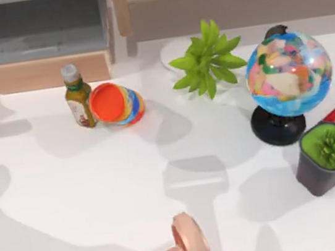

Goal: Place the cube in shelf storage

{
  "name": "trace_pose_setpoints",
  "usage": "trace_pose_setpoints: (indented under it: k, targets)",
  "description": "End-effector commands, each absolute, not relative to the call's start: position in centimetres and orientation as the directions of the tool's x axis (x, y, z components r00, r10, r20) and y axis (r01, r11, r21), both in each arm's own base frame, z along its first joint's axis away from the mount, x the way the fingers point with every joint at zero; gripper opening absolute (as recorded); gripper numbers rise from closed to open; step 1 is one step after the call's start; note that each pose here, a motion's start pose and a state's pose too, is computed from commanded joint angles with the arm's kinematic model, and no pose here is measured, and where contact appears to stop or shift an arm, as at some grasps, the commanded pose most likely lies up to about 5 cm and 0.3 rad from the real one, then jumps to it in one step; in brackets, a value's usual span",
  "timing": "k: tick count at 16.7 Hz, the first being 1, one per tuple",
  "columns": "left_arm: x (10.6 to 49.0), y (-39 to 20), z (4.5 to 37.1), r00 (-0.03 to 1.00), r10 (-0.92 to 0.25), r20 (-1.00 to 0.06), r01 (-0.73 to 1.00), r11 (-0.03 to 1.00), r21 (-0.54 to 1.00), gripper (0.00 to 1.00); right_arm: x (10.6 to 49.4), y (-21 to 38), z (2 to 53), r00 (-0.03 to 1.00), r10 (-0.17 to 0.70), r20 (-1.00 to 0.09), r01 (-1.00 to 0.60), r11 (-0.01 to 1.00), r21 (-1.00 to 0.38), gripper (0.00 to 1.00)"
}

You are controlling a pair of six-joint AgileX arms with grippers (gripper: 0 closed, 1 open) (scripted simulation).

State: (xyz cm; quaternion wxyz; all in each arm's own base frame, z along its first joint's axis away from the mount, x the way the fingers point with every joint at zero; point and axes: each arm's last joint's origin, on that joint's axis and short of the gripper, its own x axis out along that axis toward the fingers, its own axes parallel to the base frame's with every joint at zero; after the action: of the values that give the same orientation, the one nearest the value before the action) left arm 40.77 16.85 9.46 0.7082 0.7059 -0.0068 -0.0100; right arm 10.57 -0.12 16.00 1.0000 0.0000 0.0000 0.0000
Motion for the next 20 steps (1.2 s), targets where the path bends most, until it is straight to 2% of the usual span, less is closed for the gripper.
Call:
trace_pose_setpoints:
  k: [11,20]
  targets:
    - [43.3,17.1,9.5,1.0,-0.02,0.0,0.0,0.0,1.0,1.0,10.6,-0.1,16.0,1.0,0.0,0.0,0.0,1.0,0.0,1.0]
    - [43.3,17.1,9.5,1.0,-0.02,0.0,0.0,0.0,1.0,0.32,10.6,-0.1,16.0,1.0,0.0,0.0,0.0,1.0,0.0,1.0]
